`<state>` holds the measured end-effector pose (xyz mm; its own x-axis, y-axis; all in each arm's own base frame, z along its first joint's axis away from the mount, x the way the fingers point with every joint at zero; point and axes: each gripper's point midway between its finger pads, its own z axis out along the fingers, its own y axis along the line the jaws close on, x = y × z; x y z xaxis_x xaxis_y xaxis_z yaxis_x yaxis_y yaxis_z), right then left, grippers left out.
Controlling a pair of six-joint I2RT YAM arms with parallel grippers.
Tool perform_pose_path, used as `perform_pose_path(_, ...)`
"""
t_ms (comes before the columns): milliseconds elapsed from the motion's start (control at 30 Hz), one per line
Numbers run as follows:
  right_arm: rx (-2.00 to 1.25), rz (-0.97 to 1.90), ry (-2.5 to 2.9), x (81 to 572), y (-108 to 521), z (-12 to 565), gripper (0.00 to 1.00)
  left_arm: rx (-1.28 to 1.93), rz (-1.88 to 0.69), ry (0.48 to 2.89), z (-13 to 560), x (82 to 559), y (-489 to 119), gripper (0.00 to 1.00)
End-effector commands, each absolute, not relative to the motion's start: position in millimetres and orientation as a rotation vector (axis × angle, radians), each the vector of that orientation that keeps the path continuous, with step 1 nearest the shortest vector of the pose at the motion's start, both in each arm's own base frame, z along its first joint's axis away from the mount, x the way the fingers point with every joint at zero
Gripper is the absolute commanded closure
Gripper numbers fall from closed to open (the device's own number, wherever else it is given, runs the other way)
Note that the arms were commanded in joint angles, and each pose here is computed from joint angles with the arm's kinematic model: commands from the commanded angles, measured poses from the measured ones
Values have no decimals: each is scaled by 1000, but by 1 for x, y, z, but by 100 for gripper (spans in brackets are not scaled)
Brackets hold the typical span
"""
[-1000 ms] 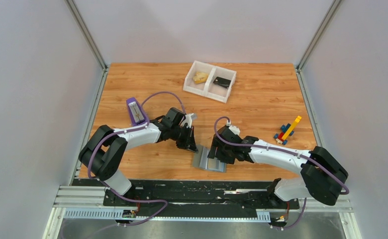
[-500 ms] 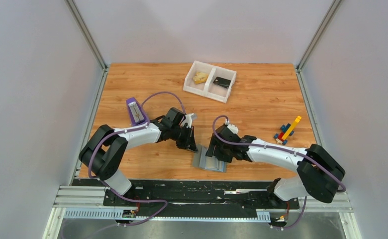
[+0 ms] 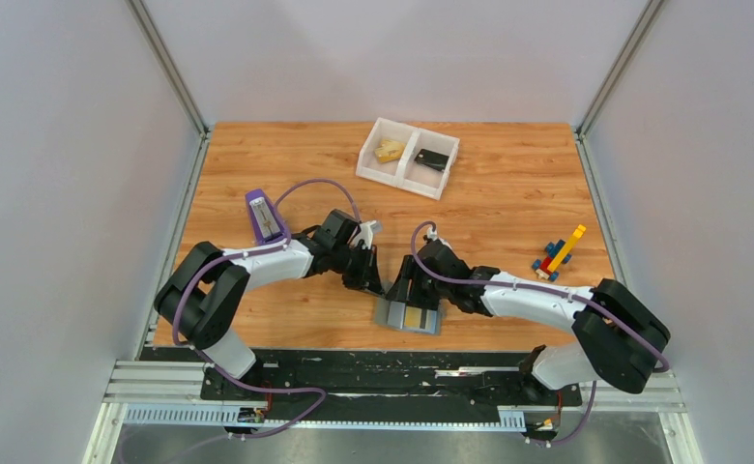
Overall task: Take the credit cards out of the card holder
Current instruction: Remove the credit card from the card holder.
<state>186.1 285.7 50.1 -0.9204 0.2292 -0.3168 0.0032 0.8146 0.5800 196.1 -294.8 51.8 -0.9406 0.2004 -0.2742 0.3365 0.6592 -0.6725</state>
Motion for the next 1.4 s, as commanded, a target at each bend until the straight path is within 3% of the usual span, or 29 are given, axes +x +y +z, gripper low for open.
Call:
perform_pose_path(0,66,1048,2517,192,314,86,45,457,-1177,2656,61,200,-302,91)
perform_pose_path(167,57,1079,2537,189,320,84,47,446,-1167,2638,77,205,-303,64)
perform_pose_path(533,44,1128,2529,186,326,85,46,446,-1148,2522,129,227,-312,54)
perform_pose_path(700,25,1161,2514,183,326,89,49,455,-1221,2477,149,227,-320,54)
perform_pose_path(900,47,1137,2544,176,317,67,57,507,-1364,2446,159,217,-337,63)
perform_pose_path(1167,77,1103,2541,170,303,66,63,490,-1387,2524,128,207,-349,79)
perform_pose_path(1367,80,1109,2524,162,293,84,64,487,-1375,2604,101,201,-349,84)
